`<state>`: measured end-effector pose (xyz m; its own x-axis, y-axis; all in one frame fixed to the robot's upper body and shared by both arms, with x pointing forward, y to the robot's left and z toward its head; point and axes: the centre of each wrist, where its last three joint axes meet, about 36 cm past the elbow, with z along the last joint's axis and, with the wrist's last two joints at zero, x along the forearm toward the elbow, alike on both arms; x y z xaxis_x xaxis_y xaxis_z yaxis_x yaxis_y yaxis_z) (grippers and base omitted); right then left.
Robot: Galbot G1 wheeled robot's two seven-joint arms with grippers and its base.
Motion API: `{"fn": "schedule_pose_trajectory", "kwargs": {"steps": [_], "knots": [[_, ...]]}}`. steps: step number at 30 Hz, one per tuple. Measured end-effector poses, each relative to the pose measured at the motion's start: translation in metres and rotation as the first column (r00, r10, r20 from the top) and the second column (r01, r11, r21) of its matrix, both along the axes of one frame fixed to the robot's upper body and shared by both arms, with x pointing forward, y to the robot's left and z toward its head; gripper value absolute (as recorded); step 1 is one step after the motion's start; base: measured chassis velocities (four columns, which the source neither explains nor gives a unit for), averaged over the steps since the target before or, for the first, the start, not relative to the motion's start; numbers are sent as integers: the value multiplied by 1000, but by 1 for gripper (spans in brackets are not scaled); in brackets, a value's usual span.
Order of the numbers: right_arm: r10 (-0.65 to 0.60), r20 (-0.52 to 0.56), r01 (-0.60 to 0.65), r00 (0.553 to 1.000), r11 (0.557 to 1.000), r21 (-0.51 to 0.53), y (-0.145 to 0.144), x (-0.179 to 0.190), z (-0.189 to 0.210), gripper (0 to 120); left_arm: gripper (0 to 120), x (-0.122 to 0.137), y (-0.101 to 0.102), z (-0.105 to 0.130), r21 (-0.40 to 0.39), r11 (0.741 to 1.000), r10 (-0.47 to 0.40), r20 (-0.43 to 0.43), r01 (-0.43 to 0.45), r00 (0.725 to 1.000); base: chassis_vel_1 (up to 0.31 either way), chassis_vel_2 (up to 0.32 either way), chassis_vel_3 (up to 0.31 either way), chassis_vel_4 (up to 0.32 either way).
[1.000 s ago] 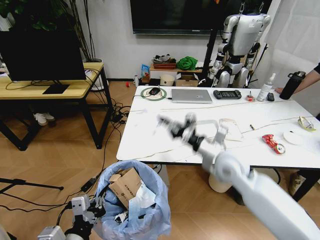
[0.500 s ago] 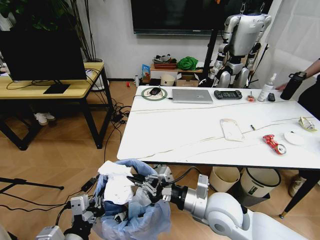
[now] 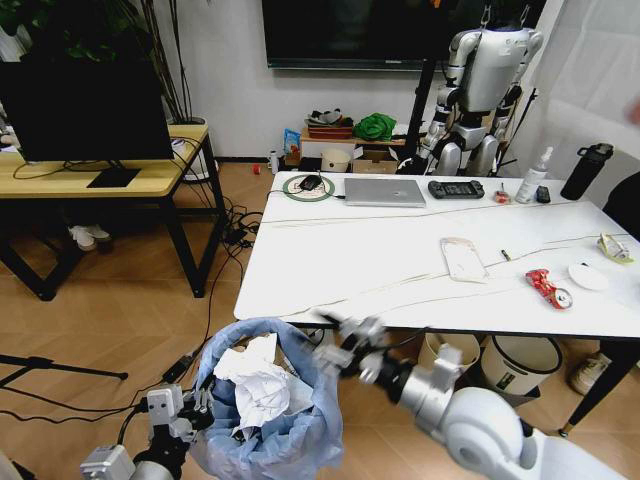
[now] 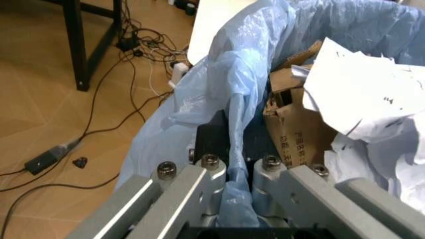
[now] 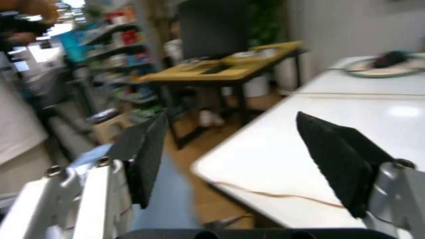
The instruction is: Pick up the trash bin and place the trash from the table into it.
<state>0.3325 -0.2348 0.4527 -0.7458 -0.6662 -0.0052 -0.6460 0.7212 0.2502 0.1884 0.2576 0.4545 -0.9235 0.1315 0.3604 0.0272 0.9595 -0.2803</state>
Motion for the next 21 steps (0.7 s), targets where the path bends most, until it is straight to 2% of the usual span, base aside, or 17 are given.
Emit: {"fn": "schedule_pose_trajectory", "kwargs": {"steps": [2,4,7,11,16,20,21], "knots": [[-44,14,44,999,999,6,-9,1,-1,81,0,1,0,-2,0,1000,-3,-3,3,1000,0,0,0,0],[-134,68,132,989,991,23,-27,2,-5,91,0,2,-1,-6,0,1000,-12,-8,12,1000,0,0,0,0],[-245,129,250,961,968,-23,-46,1,-5,98,0,4,-2,-9,-1,1000,-23,-5,23,1000,0,0,0,0],[-357,131,367,925,929,-57,-66,-10,-11,100,0,6,-2,-10,2,999,-42,-1,42,999,0,0,0,0],[-466,126,478,876,874,-85,-97,-44,-37,100,0,6,1,-19,13,998,-58,-21,58,998,0,0,0,0],[-509,112,519,853,850,-90,-100,-64,-54,100,0,4,-1,-24,4,998,-57,-48,57,997,0,0,0,0],[-541,92,547,836,834,-76,-98,-76,-64,100,0,2,0,-28,12,998,-58,-63,59,996,0,0,0,0]]}}
